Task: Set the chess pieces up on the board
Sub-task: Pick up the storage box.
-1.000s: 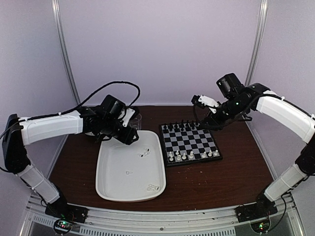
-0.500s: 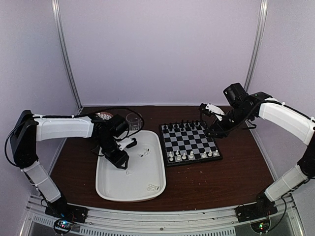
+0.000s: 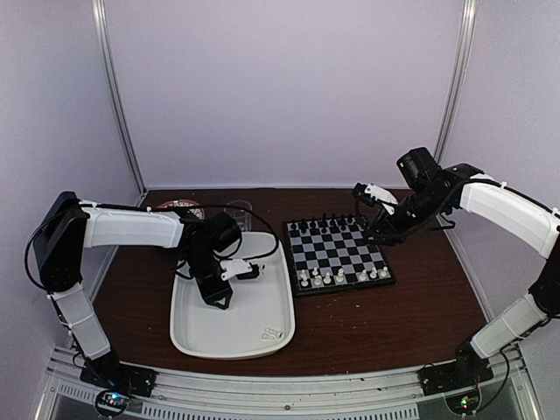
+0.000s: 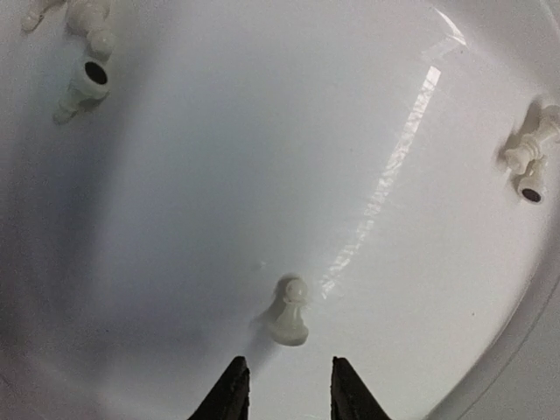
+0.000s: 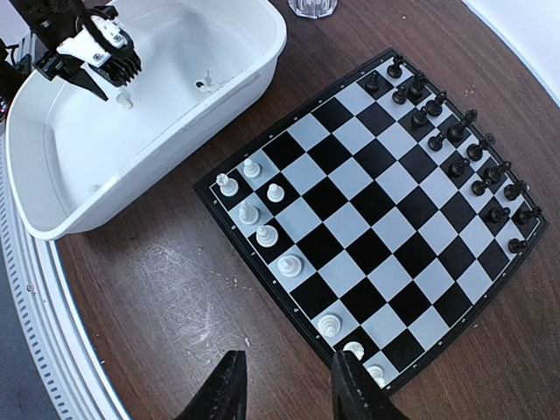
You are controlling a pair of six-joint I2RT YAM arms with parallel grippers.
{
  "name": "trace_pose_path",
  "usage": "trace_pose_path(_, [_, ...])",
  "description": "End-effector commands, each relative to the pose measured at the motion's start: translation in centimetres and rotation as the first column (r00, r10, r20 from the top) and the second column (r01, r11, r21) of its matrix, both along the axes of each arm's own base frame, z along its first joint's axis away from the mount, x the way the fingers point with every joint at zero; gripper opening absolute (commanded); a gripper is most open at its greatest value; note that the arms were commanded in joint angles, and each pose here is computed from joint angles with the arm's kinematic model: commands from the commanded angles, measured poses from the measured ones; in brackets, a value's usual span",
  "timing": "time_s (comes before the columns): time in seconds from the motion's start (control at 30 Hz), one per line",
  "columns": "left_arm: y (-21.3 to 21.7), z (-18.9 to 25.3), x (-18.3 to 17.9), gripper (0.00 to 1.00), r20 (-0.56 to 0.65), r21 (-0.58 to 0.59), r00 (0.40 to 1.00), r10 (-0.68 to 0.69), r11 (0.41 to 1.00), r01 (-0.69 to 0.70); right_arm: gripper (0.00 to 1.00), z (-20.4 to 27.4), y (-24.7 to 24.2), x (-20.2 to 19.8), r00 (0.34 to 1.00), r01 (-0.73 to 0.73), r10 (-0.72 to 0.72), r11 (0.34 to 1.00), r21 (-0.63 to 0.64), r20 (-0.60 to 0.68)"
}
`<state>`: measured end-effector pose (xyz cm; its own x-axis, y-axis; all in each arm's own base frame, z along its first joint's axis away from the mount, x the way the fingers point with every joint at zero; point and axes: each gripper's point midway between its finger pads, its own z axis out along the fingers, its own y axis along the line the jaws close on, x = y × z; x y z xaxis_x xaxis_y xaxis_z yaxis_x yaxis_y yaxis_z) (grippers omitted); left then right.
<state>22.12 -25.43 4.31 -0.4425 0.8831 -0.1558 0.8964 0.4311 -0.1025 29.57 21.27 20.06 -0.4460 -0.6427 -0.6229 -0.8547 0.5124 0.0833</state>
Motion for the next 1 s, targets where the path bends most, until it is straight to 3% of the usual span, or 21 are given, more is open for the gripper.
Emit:
trace_pose_path(0.0, [-0.5,-0.5,0.8,0.34,0.085,0.028,0.990,-0.111,0.994,0.109,0.37,0.9,-0.3,0.2,0.999,-0.005,0.005,1.000,0.002,0.047])
trace_pose_path(0.7, [-0.1,-3.8,-0.1,0.28,0.031,0.096,0.989,-0.143,0.986,0.140,0.37,0.6,-0.1,0.2,0.999,-0.012,0.012,1.000,0.016,0.033])
trace_pose_path(0.97, [0.1,-4.0,-0.4,0.18,0.011,0.112,0.990,-0.143,0.984,0.141,0.36,0.7,-0.2,0.1,0.999,-0.013,0.012,1.000,0.017,0.035])
